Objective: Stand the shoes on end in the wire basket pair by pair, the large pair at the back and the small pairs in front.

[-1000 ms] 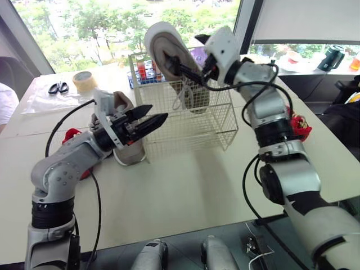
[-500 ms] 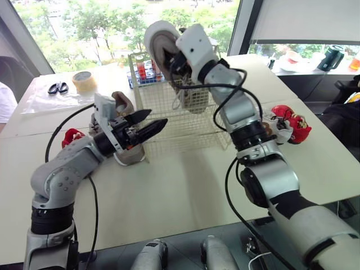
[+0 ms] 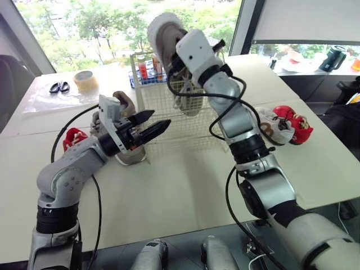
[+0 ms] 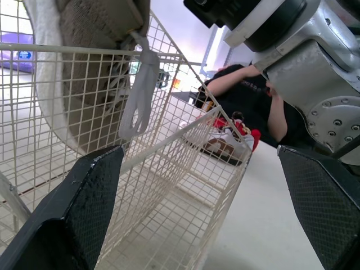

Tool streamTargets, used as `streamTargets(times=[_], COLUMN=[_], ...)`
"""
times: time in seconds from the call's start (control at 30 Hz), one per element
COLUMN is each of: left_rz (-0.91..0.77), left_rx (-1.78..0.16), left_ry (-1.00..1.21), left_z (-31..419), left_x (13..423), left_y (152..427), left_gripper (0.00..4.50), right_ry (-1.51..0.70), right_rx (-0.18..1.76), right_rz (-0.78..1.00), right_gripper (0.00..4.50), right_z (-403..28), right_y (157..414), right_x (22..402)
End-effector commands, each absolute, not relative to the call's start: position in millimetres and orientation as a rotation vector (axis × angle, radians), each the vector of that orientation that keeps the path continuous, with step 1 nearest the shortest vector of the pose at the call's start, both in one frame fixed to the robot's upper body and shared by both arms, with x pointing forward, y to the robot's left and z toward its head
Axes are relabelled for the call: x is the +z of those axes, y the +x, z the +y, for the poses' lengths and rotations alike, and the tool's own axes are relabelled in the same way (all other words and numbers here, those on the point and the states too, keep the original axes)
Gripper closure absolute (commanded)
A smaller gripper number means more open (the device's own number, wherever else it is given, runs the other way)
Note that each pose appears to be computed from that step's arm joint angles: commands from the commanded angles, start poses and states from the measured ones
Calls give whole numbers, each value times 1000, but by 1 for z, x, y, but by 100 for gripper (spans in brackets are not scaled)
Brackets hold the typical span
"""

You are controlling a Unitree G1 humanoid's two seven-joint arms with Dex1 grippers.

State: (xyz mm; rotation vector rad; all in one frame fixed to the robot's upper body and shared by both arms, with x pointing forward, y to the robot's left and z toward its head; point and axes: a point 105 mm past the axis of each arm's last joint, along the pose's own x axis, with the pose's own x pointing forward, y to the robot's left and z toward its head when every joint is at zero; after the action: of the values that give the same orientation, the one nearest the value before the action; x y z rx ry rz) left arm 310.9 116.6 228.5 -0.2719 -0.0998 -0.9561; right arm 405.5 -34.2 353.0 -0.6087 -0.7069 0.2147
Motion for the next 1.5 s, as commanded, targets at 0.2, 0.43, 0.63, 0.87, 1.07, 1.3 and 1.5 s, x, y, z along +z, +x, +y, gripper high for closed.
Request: streamTargets(times=[0.2, 0.43, 0.63, 0.87, 1.07, 1.3, 1.5], left_rz=[-146, -145, -145, -146, -146, -213, -151], left_rx=[-984, -989, -986, -980, -960, -788, -322], left_ry=[-244, -237, -230, -221, -199, -137, -43], left_z=[111, 110, 111, 112, 117, 142, 208], left_x=[238, 238, 238, 239, 240, 257, 278], left_y=[312, 312, 312, 312, 312, 325, 377], left_gripper=[0, 0, 0, 0, 0, 0, 0], right_ry=[-706, -593, -569, -541, -549, -551, -400], right_rx=[-121, -141, -82, -40, -26, 75, 522], right_rz=[-774, -603, -539, -440, -448, -517, -510], right_gripper=[448, 448, 448, 412, 131, 7, 7], right_z=[-81, -99, -91, -92, -103, -135, -137], right_y=[393, 407, 410, 416, 406, 367, 316], right_x=[387, 360, 342, 314, 316, 342, 366])
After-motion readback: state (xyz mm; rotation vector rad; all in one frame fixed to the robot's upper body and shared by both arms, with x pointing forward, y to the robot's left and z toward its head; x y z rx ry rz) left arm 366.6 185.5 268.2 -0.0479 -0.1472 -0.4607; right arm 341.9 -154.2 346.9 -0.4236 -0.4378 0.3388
